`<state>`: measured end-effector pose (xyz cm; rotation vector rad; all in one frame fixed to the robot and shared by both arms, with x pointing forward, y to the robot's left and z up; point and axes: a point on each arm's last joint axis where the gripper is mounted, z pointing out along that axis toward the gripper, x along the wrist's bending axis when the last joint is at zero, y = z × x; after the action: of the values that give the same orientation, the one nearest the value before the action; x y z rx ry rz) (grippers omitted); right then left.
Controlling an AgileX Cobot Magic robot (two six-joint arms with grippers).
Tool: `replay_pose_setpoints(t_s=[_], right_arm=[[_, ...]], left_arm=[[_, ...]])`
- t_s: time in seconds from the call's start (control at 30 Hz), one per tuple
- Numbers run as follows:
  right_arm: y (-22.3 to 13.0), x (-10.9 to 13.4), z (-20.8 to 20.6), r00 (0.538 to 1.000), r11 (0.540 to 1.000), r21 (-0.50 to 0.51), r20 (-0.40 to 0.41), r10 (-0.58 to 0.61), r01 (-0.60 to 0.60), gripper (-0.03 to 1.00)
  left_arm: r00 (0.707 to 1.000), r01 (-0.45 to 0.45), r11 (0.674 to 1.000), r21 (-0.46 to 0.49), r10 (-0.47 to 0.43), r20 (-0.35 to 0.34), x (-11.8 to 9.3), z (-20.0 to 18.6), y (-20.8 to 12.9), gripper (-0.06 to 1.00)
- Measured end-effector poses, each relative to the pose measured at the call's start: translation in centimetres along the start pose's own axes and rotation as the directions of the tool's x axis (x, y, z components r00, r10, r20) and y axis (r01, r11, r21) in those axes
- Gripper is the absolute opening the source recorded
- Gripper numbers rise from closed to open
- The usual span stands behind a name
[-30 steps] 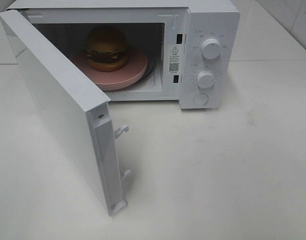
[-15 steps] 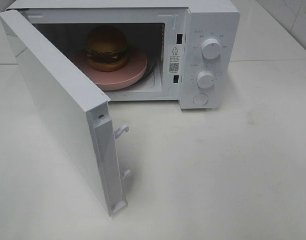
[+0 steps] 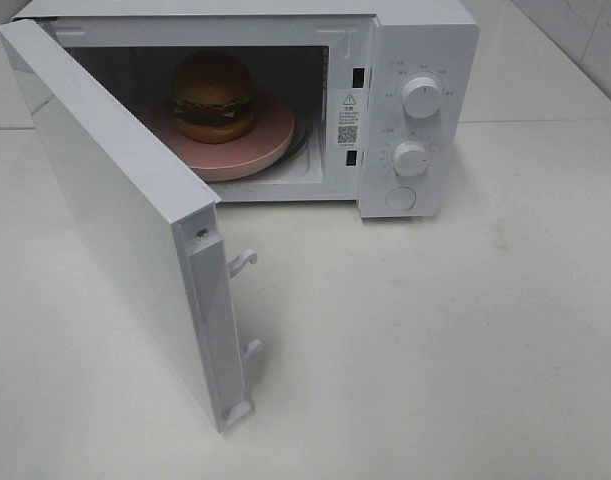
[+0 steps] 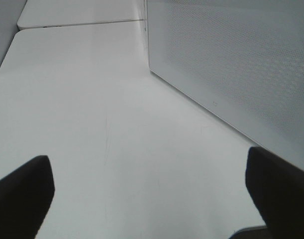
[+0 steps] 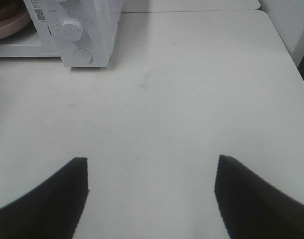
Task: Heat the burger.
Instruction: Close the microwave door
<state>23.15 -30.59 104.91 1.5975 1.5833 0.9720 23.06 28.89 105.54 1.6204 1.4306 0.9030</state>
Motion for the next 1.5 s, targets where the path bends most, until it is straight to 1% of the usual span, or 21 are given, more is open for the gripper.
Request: replay_pose_setpoints(t_s=[1.5], right_arm=[[0.00,0.00,0.00,1.000,1.000,0.000,0.000,0.000,0.000,0.71]], left_arm=[[1.000,0.004,1.000,0.008,-0.004,0.001,0.02,0.12,0.08,0.96]])
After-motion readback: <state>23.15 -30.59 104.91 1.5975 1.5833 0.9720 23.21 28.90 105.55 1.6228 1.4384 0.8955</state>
